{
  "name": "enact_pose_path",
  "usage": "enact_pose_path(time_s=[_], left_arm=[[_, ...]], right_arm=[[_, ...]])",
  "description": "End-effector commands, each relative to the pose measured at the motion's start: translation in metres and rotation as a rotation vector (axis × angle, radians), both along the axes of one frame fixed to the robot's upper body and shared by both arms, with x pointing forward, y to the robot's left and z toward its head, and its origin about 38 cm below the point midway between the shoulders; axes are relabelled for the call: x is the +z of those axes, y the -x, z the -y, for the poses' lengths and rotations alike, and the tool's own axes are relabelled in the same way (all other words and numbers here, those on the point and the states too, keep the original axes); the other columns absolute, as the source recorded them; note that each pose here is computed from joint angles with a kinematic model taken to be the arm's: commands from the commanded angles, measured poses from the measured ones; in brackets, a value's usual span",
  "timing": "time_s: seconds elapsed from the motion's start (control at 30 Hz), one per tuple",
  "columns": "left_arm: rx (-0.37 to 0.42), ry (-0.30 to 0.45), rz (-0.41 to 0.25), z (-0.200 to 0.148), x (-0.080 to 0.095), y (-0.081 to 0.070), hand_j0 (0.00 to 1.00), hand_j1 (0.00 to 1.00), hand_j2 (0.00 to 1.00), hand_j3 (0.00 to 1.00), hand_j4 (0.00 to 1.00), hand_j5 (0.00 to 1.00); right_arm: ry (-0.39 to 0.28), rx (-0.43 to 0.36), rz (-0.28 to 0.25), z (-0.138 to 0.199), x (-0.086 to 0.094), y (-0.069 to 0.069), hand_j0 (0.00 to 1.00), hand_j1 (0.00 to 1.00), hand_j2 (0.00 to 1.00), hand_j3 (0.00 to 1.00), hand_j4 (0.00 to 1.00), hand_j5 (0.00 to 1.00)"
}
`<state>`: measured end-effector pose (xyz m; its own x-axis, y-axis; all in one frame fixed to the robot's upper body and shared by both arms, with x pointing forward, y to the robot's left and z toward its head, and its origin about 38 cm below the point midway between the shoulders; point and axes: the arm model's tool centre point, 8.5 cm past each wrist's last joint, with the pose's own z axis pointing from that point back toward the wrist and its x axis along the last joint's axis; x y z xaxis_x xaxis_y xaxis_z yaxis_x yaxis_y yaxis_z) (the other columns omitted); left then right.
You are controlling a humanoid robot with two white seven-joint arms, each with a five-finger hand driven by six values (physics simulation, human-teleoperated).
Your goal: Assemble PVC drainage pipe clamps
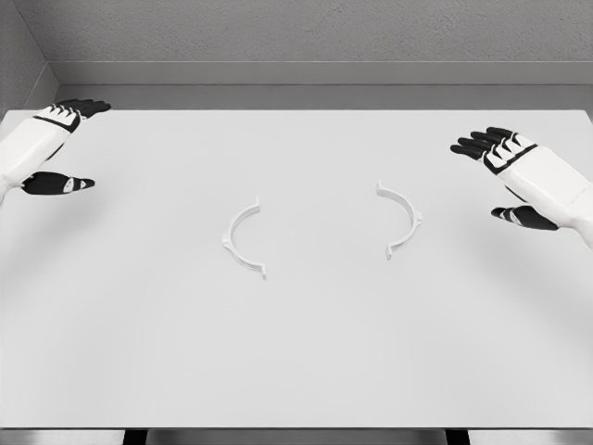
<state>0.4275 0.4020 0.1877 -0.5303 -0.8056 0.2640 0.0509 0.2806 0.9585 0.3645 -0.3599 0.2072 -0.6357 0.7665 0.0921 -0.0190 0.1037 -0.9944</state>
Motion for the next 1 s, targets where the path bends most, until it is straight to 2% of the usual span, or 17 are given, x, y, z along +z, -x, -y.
enact_pose_path(time_s=[0.0,0.1,0.13,0.17,0.2,0.23,0.3,0.33,0.37,0.4,0.47,0.57,0.73,0.97], left_arm=[[-0.004,0.01,0.004,0.002,0.001,0.0,1.0,1.0,1.0,1.0,1.0,1.0],[-0.018,0.014,-0.009,0.009,-0.005,0.0,1.0,1.0,1.0,1.0,1.0,1.0],[-0.025,0.018,-0.01,0.012,-0.006,0.0,1.0,1.0,1.0,1.0,1.0,1.0],[-0.057,0.019,-0.008,0.023,-0.006,0.002,1.0,1.0,1.0,1.0,1.0,1.0],[-0.078,0.021,-0.007,0.03,-0.006,0.004,1.0,1.0,1.0,1.0,1.0,1.0],[-0.095,0.024,-0.003,0.035,-0.006,0.006,1.0,1.0,1.0,1.0,1.0,1.0],[-0.137,0.028,-0.006,0.049,-0.01,0.017,1.0,1.0,1.0,1.0,1.0,1.0],[-0.162,0.029,-0.01,0.057,-0.013,0.022,1.0,1.0,1.0,1.0,1.0,1.0],[-0.18,0.031,-0.014,0.062,-0.015,0.026,1.0,1.0,1.0,1.0,1.0,1.0],[-0.204,0.033,-0.016,0.07,-0.016,0.029,1.0,1.0,1.0,1.0,1.0,1.0],[-0.247,0.04,-0.025,0.084,-0.021,0.041,1.0,1.0,1.0,1.0,1.0,1.0],[-0.275,0.047,-0.03,0.092,-0.024,0.051,1.0,1.0,1.0,1.0,1.0,1.0],[-0.281,0.045,-0.037,0.095,-0.027,0.054,1.0,1.0,1.0,1.0,1.0,1.0],[-0.326,0.101,-0.075,0.126,-0.049,0.059,1.0,1.0,1.0,1.0,1.0,1.0]], right_arm=[[-0.009,-0.002,0.001,0.001,0.0,0.0,1.0,1.0,1.0,1.0,1.0,1.0],[-0.006,0.007,-0.004,-0.003,-0.001,-0.001,1.0,1.0,1.0,1.0,1.0,1.0],[-0.023,0.011,0.01,-0.008,0.004,-0.009,1.0,1.0,1.0,1.0,1.0,1.0],[-0.036,0.012,-0.037,-0.018,-0.006,-0.024,1.0,1.0,1.0,1.0,1.0,1.0],[0.005,0.012,-0.088,-0.021,-0.008,-0.041,1.0,1.0,1.0,1.0,1.0,1.0],[0.044,0.001,-0.102,-0.02,-0.002,-0.062,1.0,1.0,1.0,1.0,1.0,1.0],[0.099,0.024,-0.134,-0.037,-0.011,-0.082,1.0,1.0,1.0,1.0,1.0,1.0],[0.1,0.016,-0.158,-0.038,-0.019,-0.088,1.0,1.0,1.0,1.0,1.0,1.0],[0.124,0.021,-0.156,-0.044,-0.018,-0.095,1.0,1.0,1.0,1.0,1.0,1.0],[0.149,0.023,-0.172,-0.05,-0.026,-0.101,1.0,1.0,1.0,1.0,1.0,1.0],[0.164,0.021,-0.196,-0.057,-0.034,-0.109,1.0,1.0,1.0,1.0,1.0,1.0],[0.201,0.016,-0.222,-0.058,-0.046,-0.111,1.0,1.0,1.0,1.0,1.0,1.0],[0.193,0.029,-0.234,-0.066,-0.053,-0.11,1.0,1.0,1.0,1.0,1.0,1.0],[0.203,0.047,-0.247,-0.071,-0.06,-0.106,1.0,1.0,1.0,1.0,1.0,1.0]])
